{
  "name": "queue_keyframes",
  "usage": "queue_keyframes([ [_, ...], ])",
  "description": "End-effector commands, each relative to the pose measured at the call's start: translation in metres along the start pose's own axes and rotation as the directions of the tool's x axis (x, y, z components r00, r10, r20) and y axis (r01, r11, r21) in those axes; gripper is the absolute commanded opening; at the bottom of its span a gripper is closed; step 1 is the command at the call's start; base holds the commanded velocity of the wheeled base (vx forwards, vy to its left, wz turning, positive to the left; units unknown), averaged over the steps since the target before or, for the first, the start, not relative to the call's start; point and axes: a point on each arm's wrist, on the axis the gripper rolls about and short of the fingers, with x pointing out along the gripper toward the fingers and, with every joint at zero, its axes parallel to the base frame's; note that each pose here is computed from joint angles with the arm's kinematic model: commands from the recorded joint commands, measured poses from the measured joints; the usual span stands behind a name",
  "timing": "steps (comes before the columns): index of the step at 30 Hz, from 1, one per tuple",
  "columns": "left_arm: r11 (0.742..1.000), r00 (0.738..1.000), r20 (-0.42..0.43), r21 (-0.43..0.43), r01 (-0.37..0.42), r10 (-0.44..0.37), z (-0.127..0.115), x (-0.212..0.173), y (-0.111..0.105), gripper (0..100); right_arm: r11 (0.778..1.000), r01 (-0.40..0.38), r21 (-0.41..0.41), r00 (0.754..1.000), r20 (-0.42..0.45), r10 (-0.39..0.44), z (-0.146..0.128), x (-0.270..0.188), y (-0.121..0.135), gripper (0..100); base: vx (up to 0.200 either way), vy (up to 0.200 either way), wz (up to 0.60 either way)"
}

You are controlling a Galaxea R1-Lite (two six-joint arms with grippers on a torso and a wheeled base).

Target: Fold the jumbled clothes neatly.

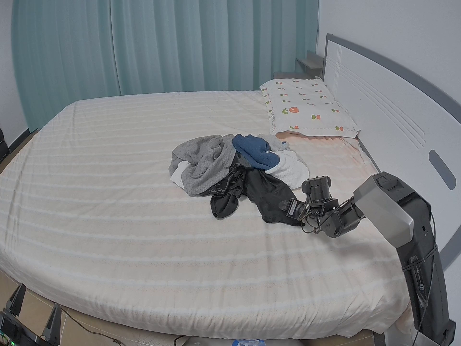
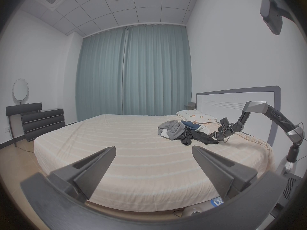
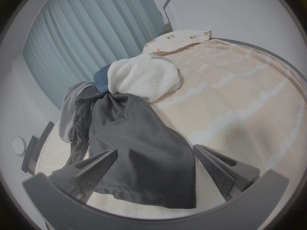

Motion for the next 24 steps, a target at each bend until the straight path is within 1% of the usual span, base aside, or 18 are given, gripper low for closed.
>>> queue_keyframes([
  [1, 1.0, 1.0, -0.014, 0.002, 0.0, 0.0, -0.005, 0.001, 0.0, 100, 1.0, -0.003, -0.008, 1.0, -0.009, 0.003, -0.011, 0.012, 0.003, 100, 0.0, 0.0, 0.0],
  [5, 1.0, 1.0, -0.014, 0.0, -0.002, 0.002, -0.005, 0.001, 0.0, 100, 1.0, -0.012, -0.015, 1.0, -0.012, 0.011, -0.014, 0.01, 0.008, 100, 0.0, 0.0, 0.0],
  [6, 1.0, 1.0, -0.014, 0.0, -0.002, 0.002, -0.005, 0.001, 0.0, 100, 1.0, -0.012, -0.015, 1.0, -0.012, 0.011, -0.014, 0.01, 0.008, 0, 0.0, 0.0, 0.0],
  [10, 1.0, 1.0, -0.014, -0.003, -0.002, 0.002, -0.005, 0.001, 0.0, 100, 0.999, -0.026, -0.026, 1.0, -0.004, 0.026, -0.015, 0.009, 0.012, 0, 0.0, 0.0, 0.0],
  [14, 1.0, 1.0, -0.014, 0.003, 0.0, 0.0, -0.005, 0.001, 0.0, 100, 0.999, -0.043, -0.012, 0.998, 0.034, 0.044, 0.001, -0.003, 0.018, 0, 0.0, 0.0, 0.0],
  [20, 1.0, 1.0, -0.012, 0.005, -0.002, 0.002, -0.005, 0.001, 0.0, 100, 0.998, -0.056, -0.014, 0.997, 0.062, 0.056, 0.014, -0.026, 0.019, 0, 0.0, 0.0, 0.0],
  [21, 1.0, 1.0, -0.012, 0.005, 0.0, 0.0, -0.005, 0.001, 0.0, 100, 0.998, -0.057, -0.014, 0.996, 0.061, 0.058, 0.014, -0.027, 0.019, 0, 0.0, 0.0, 0.0],
  [23, 1.0, 1.0, -0.012, 0.002, -0.002, 0.002, -0.005, 0.001, 0.0, 100, 0.997, -0.077, 0.001, 0.996, 0.038, 0.077, 0.017, -0.05, 0.02, 0, 0.0, 0.0, 0.0],
  [24, 1.0, 1.0, -0.012, 0.0, 0.0, 0.0, -0.005, 0.001, 0.0, 100, 0.995, -0.097, 0.011, 0.995, 0.013, 0.097, 0.017, -0.063, 0.02, 0, 0.0, 0.0, 0.0],
])
